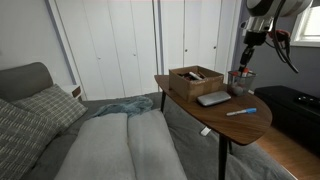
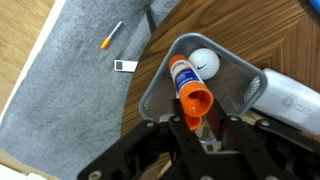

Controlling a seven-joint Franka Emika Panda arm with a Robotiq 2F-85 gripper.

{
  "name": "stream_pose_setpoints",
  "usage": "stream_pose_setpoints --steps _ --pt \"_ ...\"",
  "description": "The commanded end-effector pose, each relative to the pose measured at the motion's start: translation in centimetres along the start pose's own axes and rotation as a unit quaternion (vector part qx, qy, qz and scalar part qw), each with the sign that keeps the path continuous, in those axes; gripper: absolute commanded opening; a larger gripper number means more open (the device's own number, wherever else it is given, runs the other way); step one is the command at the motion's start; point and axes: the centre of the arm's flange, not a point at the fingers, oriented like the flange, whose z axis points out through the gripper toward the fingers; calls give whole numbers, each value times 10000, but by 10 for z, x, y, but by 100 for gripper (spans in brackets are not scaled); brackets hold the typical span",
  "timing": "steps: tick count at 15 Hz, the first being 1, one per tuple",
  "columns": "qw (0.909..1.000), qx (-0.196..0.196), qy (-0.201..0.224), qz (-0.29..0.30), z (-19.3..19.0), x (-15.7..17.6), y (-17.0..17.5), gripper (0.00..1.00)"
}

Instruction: Pick up the orange and white glue stick and put it on the table facing up side down

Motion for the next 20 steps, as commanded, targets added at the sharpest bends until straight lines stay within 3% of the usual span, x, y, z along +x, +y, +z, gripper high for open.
stream_pose_setpoints --steps 1,7,11,14,15,18,19,20 --pt "9993 60 319 -171 -59 -4 -11 7" --pt "9920 342 723 -972 -148 -3 -33 7" --pt "9734 879 885 -1921 -149 38 -80 7" --pt "9559 1261 767 -2540 -120 73 -122 7" --pt "9672 975 823 -2197 -133 52 -111 29" --pt "9603 1158 679 -2446 -112 71 -129 29" --pt "9598 1169 670 -2463 -110 71 -128 7" --pt "9555 1190 578 -2639 -107 74 -138 7"
